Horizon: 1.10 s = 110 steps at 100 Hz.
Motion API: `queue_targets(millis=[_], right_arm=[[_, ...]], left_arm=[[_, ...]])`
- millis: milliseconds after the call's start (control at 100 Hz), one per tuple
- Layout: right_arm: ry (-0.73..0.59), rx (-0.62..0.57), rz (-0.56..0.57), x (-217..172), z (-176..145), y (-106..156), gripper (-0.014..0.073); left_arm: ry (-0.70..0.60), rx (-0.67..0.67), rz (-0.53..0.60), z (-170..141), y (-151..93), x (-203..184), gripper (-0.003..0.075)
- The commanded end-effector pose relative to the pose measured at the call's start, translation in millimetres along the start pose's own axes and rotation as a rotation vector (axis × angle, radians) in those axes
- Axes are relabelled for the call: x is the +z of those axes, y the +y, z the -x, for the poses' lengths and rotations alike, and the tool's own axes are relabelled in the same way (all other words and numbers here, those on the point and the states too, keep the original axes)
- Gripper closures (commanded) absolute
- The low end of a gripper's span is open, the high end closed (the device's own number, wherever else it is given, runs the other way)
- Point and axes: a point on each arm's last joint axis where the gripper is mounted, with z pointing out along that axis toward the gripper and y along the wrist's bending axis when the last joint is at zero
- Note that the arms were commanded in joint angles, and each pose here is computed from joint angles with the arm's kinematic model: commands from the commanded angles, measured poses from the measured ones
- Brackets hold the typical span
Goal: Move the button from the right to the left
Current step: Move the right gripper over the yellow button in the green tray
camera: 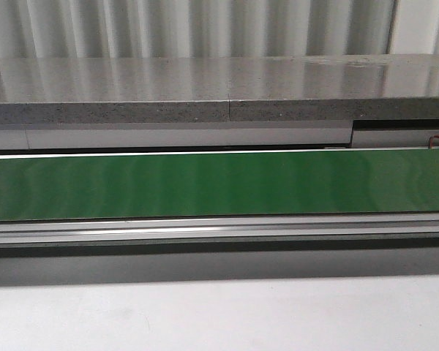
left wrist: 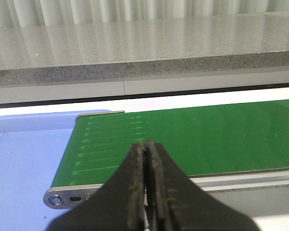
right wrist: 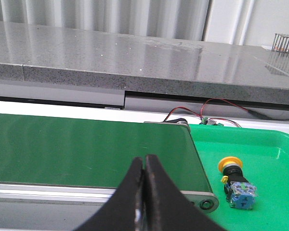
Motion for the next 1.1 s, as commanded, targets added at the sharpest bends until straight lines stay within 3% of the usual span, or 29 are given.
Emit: queue_targets(millis=[0,880,1090], right_arm=[[-0.119,-0.009,0.001,-3.1,15.5,0.1,0.0661],[-0.113,-0.018,0.000,-3.2,16.3,0.1,0.0661],[0.007,-0.016,-0.016,-5.8,43.3,-1.9,0.0661]], left_arm=[[-0.069,-0.014,0.003,-4.4,-0.1,0.2,0.0741],[-0.069,-0.014,0.003,-4.4,-0.1,0.2,0.0741],[-0.069,-0.014,0.003,-4.4,-0.1,0.2,0.0741]])
